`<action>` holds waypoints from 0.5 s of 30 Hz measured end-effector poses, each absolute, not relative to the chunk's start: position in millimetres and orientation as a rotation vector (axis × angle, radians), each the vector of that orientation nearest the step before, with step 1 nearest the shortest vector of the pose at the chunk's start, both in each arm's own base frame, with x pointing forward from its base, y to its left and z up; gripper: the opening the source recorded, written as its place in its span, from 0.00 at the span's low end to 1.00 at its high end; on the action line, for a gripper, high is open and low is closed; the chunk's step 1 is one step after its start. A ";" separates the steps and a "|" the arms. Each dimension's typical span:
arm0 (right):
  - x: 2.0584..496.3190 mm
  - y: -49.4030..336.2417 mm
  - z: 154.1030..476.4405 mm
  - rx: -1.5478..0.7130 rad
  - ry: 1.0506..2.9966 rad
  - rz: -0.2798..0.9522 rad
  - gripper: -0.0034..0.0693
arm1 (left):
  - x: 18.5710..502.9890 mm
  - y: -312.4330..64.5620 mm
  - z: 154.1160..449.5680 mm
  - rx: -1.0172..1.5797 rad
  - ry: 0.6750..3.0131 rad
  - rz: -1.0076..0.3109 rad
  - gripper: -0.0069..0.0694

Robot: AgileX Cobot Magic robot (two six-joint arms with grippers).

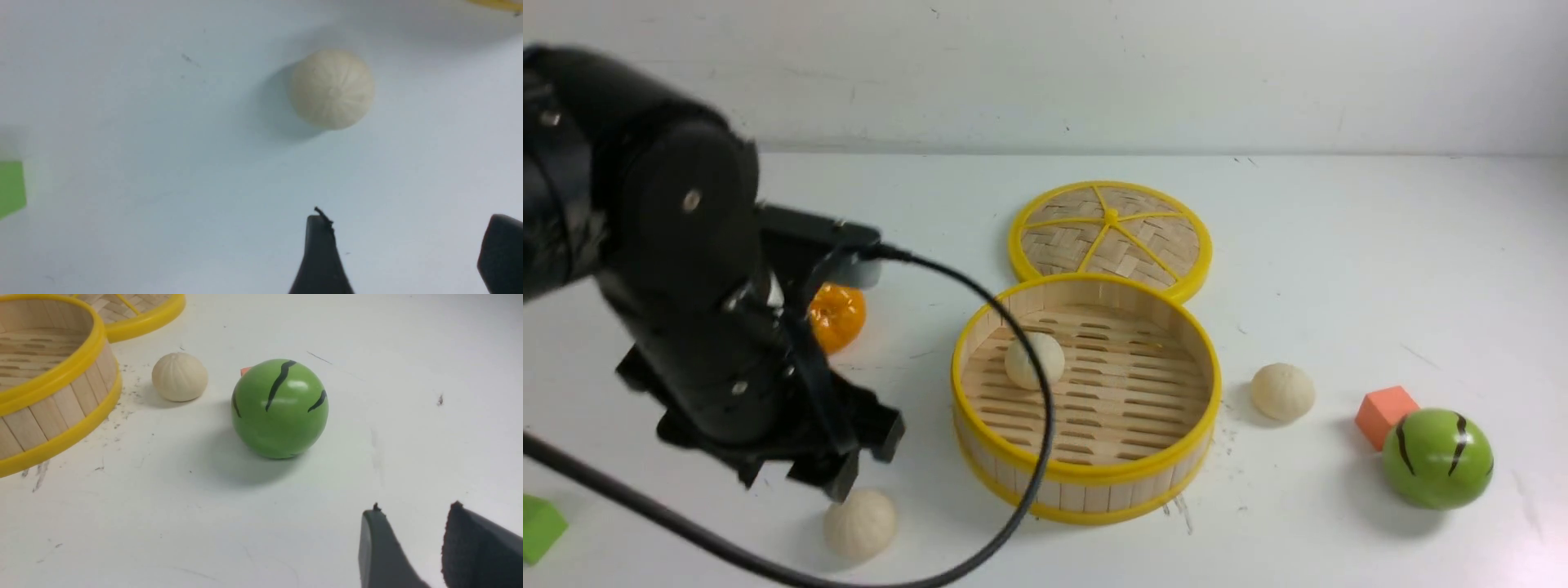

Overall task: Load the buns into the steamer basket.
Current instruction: Use the left arm to grab a steamed stuffed bun

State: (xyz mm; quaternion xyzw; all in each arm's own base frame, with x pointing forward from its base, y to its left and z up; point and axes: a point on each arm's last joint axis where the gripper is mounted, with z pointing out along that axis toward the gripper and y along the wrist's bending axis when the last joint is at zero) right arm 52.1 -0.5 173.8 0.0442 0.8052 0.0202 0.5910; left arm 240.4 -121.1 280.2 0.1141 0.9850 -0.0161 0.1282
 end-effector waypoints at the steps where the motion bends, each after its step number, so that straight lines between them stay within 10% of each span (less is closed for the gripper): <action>1: 52.1 -0.5 173.8 0.103 1.873 0.047 0.38 | 241.1 -119.0 278.2 0.319 2.867 -0.048 0.72; 15: 52.1 -0.5 173.8 0.103 1.873 0.047 0.38 | 284.2 -119.7 192.0 0.168 2.863 -0.161 0.72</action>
